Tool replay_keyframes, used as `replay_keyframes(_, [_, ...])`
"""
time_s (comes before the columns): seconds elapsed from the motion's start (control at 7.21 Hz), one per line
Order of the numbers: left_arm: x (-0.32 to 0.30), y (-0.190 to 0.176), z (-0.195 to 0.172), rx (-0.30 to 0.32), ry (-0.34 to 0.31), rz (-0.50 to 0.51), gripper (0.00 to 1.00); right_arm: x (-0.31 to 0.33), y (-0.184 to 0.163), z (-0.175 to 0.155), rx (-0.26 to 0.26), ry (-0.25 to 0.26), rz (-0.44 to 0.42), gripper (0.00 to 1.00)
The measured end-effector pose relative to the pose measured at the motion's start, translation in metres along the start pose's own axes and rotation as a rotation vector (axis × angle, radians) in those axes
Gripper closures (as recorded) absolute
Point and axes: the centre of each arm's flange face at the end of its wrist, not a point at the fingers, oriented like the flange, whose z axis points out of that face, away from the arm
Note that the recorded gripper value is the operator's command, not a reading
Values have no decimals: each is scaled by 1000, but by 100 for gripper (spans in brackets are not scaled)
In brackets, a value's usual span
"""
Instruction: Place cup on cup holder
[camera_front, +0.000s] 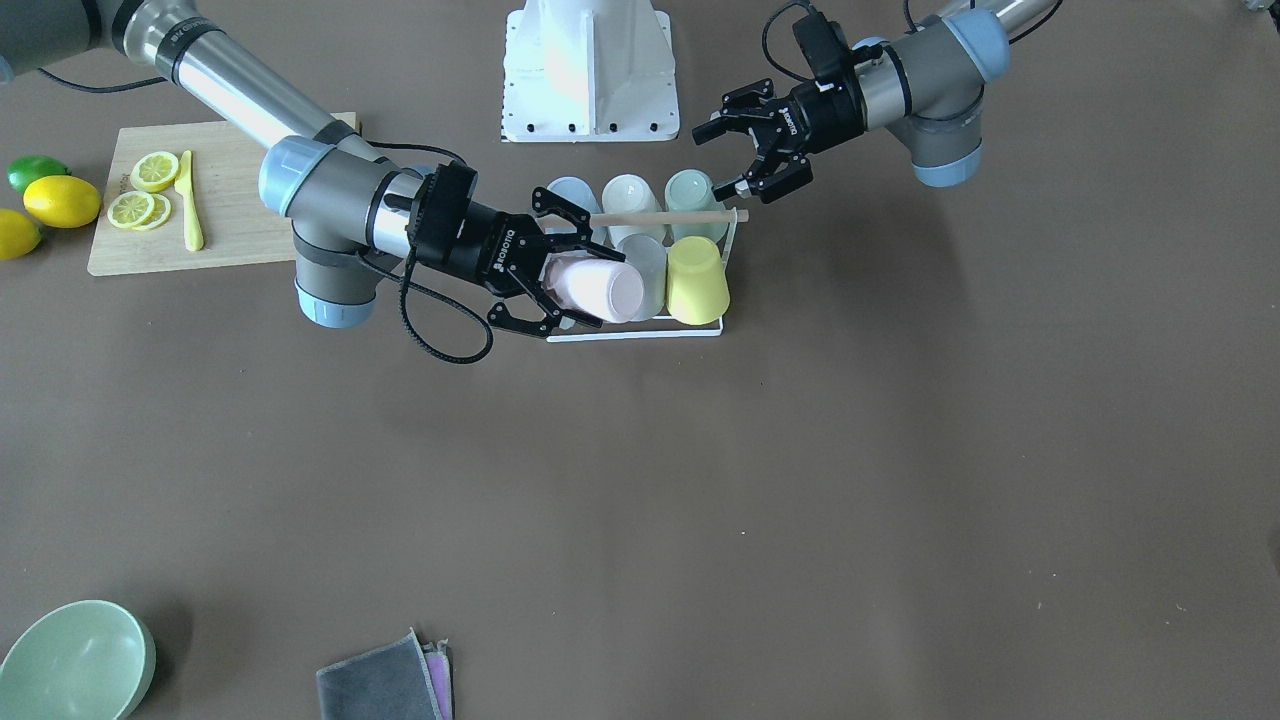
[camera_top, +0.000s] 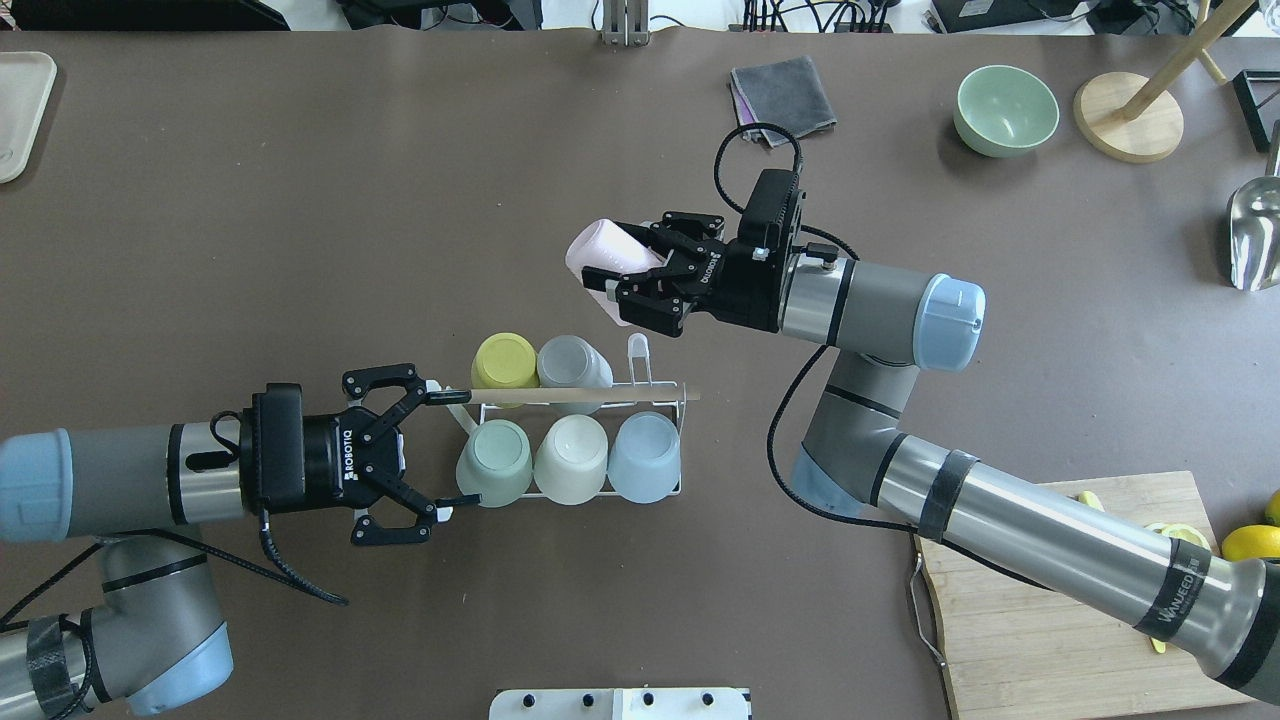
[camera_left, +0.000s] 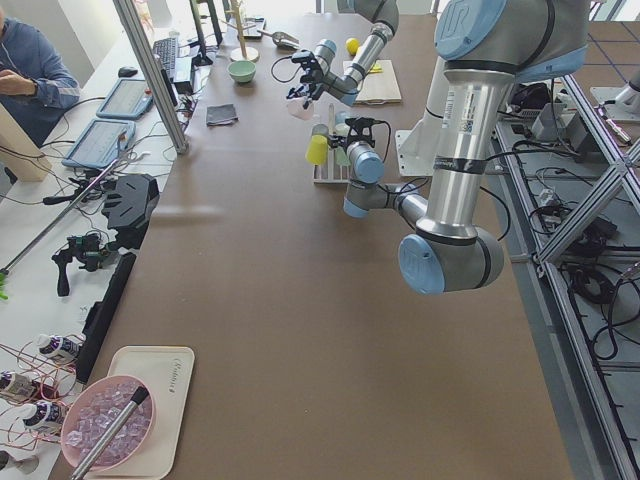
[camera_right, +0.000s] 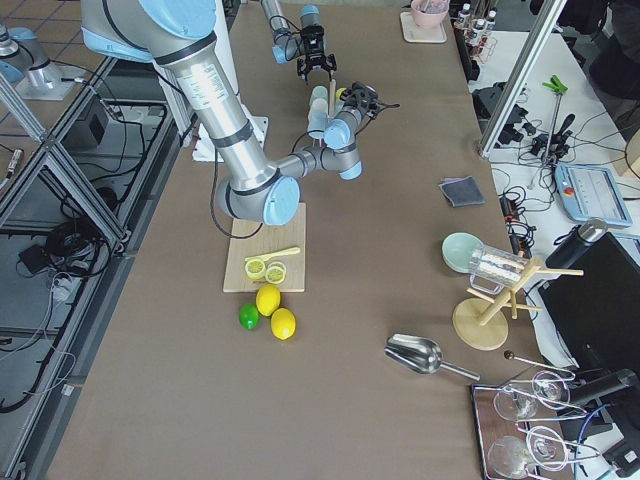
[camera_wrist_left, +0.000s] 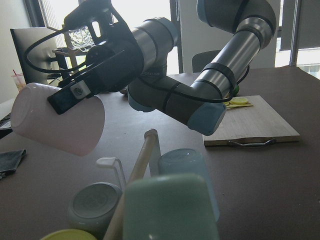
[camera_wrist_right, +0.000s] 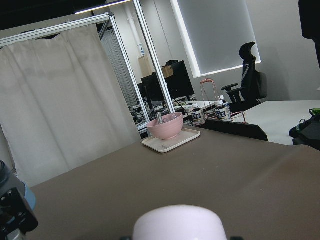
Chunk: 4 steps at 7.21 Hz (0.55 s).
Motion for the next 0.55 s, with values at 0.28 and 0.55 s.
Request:
replay_keyframes(0.28, [-17,-17,-28,8,-50,7,3,-11,10,1,19,-25,-11,100])
replay_keyframes(0.55, [-69,-42,-88,-57,-201,-60,3,-17,18,-3,28,-42,-17,100])
